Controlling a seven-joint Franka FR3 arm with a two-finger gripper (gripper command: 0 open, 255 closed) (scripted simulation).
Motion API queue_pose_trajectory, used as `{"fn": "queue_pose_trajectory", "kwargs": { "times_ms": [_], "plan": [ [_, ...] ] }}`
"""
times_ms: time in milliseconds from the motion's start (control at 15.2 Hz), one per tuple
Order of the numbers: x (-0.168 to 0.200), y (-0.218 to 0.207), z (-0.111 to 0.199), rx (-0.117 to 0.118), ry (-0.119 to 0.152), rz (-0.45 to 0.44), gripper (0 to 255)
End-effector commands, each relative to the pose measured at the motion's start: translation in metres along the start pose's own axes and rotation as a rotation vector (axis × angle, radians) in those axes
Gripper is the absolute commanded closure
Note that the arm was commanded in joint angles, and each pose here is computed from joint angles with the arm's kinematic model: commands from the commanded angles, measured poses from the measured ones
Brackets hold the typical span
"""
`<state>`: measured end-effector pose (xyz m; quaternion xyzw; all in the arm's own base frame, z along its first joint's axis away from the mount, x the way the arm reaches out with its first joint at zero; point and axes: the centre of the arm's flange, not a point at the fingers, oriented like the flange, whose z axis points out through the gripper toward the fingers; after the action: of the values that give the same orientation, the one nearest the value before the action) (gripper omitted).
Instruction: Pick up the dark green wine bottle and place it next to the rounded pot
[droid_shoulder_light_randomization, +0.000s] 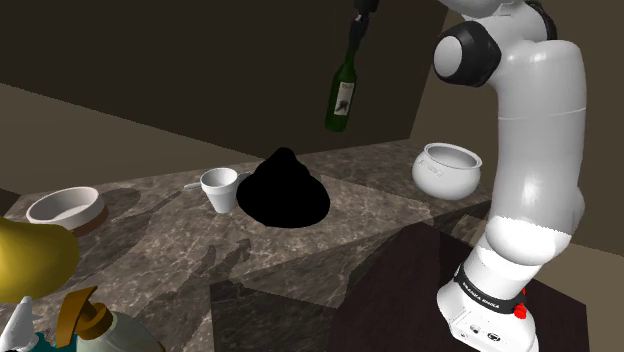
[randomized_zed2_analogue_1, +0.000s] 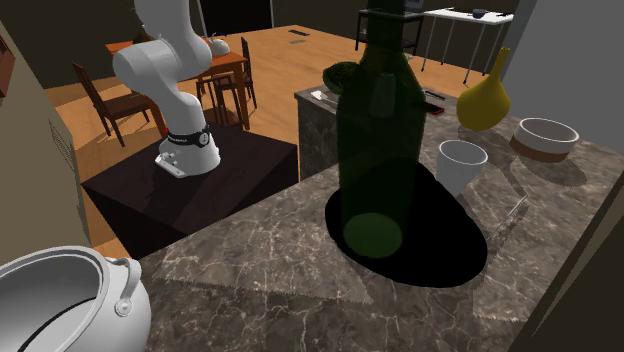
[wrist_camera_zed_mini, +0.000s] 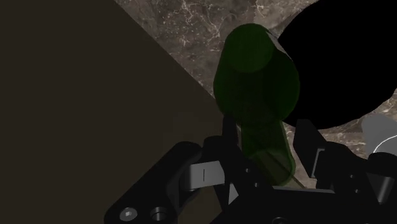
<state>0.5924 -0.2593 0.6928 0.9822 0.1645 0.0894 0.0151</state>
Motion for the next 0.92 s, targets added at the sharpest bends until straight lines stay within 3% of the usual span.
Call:
{"fn": "queue_pose_trajectory", "kwargs": {
  "times_ms": [0,858],
  "plan": [
    [-0.021,0.015,-0.004,0.000,0.001,-0.001,255],
    [-0.158,0.116,-0.023,0.000,0.001,-0.001,255]
  ]
}}
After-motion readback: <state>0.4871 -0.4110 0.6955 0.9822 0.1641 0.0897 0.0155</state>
